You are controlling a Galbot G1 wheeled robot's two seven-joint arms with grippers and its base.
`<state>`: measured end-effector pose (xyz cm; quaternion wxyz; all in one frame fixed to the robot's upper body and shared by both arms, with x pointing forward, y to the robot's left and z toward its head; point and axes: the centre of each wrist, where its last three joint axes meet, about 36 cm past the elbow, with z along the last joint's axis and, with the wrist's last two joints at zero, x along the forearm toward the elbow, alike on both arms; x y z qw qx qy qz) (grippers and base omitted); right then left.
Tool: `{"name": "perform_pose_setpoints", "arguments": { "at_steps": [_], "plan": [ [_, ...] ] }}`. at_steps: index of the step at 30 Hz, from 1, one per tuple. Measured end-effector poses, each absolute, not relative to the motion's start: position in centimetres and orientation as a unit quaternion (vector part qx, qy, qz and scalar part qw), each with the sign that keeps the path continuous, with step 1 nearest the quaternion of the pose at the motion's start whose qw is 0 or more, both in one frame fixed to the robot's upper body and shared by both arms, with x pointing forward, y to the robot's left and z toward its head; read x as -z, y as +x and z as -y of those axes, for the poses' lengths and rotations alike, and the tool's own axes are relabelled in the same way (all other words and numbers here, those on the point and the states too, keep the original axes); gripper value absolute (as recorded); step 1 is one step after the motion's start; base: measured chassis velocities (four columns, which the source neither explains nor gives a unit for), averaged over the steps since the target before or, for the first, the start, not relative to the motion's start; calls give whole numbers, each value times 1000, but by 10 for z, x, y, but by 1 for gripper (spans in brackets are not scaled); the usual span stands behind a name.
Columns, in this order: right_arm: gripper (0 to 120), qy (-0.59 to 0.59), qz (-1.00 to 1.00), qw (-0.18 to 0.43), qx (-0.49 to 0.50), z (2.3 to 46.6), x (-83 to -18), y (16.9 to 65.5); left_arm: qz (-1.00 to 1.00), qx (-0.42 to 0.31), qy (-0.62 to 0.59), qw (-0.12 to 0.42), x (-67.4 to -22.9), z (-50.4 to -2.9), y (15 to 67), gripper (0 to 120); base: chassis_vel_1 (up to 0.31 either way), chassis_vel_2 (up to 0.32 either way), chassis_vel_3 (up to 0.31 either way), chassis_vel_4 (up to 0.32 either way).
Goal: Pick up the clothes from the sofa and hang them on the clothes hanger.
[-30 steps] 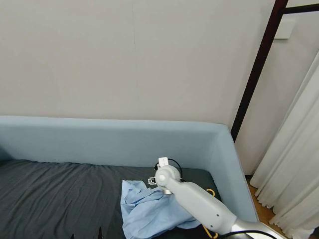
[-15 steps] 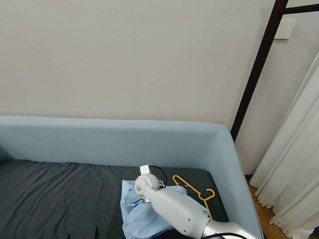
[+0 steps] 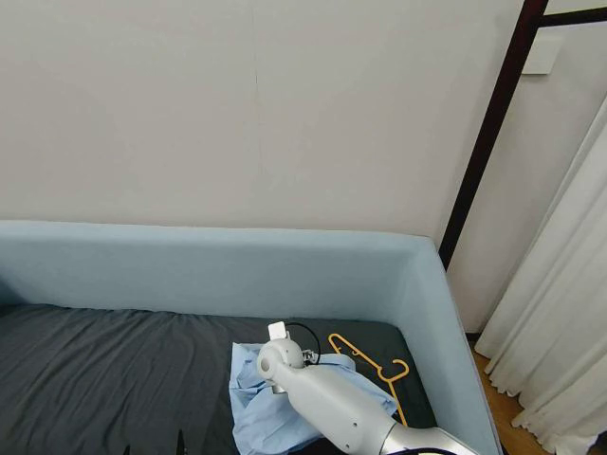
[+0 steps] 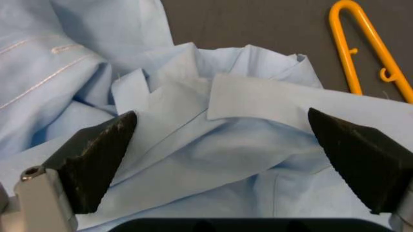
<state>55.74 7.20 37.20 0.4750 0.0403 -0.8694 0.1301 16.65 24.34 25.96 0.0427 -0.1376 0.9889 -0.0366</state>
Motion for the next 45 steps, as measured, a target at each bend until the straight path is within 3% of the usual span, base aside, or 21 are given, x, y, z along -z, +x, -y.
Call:
{"name": "perform_pose_setpoints", "arguments": {
  "at_steps": [8, 21, 31, 35, 38, 45],
  "plan": [
    [100, 39, 885, 446, -125, -72, -382, 565, -989, 38, -138, 43, -258, -242, 168, 99, 0, 0, 0, 0],
    [100, 23, 871, 461, -165, -62, -342, 565, -988, 38, -143, 43, -256, -243, 169, 100, 0, 0, 0, 0],
    [100, 19, 875, 457, -161, -60, -349, 572, -988, 39, -147, 42, -254, -244, 170, 100, 0, 0, 0, 0],
    [95, 19, 873, 460, -162, -61, -349, 570, -987, 40, -147, 44, -255, -243, 171, 100, 0, 0, 0, 0],
    [79, 25, 865, 471, -168, -62, -339, 561, -987, 41, -148, 45, -256, -244, 172, 100, 0, 0, 0, 0],
    [55, 43, 855, 483, -181, -67, -329, 547, -987, 40, -149, 44, -256, -246, 171, 100, 0, 0, 0, 0]
  ]
}}
